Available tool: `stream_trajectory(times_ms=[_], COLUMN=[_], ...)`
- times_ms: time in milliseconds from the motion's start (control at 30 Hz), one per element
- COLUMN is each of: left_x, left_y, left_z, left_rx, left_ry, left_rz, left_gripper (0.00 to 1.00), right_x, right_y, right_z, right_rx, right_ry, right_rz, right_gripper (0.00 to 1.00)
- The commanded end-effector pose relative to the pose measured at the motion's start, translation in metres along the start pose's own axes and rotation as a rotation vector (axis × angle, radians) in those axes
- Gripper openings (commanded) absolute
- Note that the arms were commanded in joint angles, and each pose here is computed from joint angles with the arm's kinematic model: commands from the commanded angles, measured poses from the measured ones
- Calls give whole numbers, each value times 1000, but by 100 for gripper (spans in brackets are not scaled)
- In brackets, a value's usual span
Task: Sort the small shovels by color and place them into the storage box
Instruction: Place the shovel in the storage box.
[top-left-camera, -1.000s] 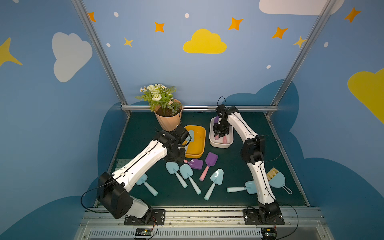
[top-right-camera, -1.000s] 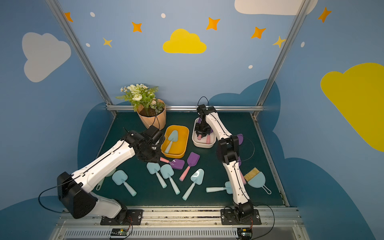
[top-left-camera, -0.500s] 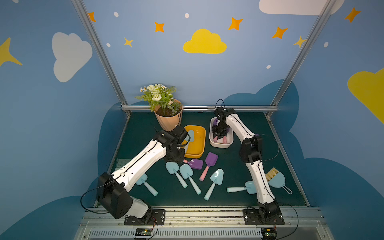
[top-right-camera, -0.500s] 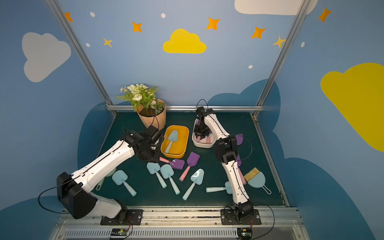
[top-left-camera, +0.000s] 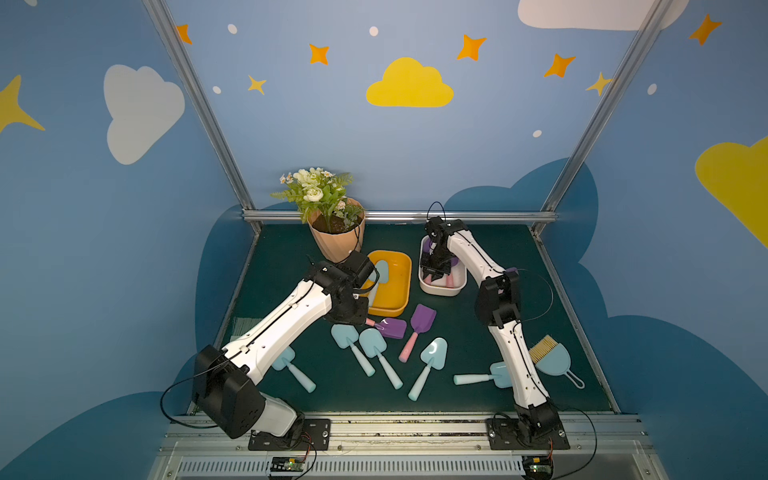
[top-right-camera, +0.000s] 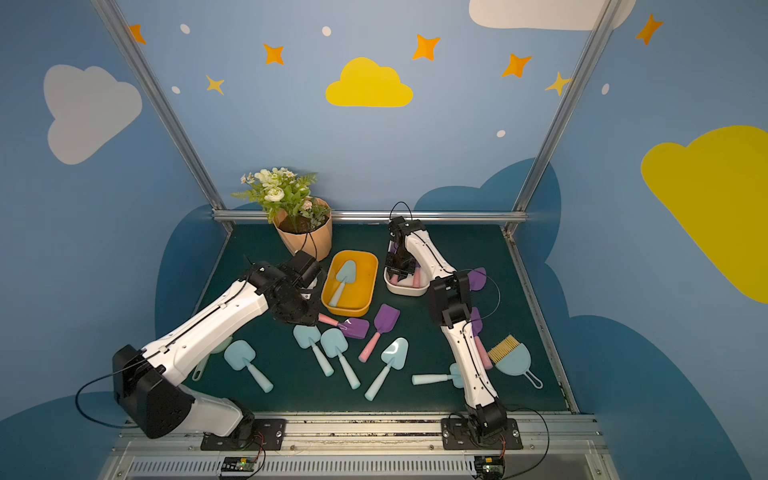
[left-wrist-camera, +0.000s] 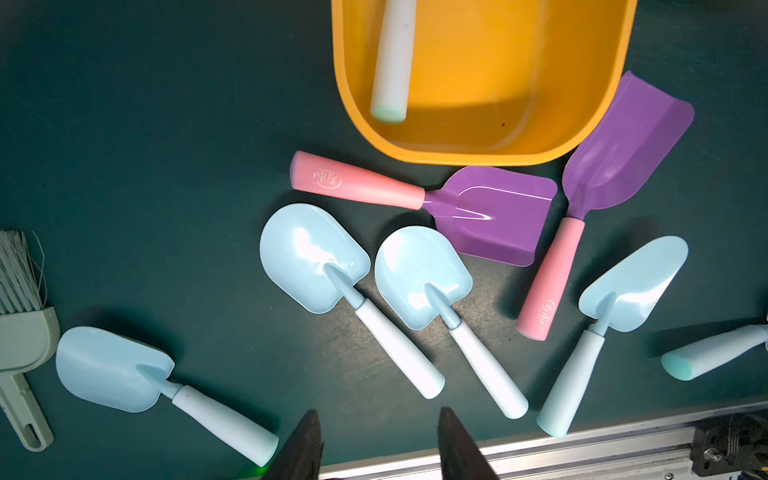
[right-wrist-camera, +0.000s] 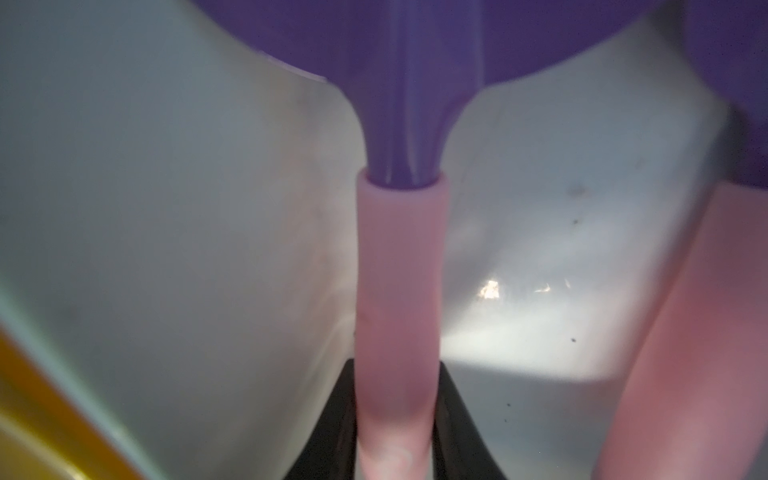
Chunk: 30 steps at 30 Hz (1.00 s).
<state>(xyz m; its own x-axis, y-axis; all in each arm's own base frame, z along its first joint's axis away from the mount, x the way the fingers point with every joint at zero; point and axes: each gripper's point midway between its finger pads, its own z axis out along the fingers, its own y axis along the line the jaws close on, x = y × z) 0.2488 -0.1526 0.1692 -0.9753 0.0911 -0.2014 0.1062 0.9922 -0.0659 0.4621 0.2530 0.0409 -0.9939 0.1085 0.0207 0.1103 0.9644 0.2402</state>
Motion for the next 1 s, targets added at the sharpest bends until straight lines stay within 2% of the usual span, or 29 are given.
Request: stream_trajectory(times_ms=[0,600,967], left_x=[5,7,6], left_y=[2,4,5], left_z=[-3,-1,-1], left_rx=[5,3,0], left_ry=[4,9,4], left_rz=[10,9,9], left_gripper=[36,38,40], right_x=[0,3,3], right_y=[2,3,2], right_z=[7,11,11], right_rx=[-5,-9,-9], right_ry=[8,25,29], right_rz=[-5,-7,-5], right_gripper=[0,2,12])
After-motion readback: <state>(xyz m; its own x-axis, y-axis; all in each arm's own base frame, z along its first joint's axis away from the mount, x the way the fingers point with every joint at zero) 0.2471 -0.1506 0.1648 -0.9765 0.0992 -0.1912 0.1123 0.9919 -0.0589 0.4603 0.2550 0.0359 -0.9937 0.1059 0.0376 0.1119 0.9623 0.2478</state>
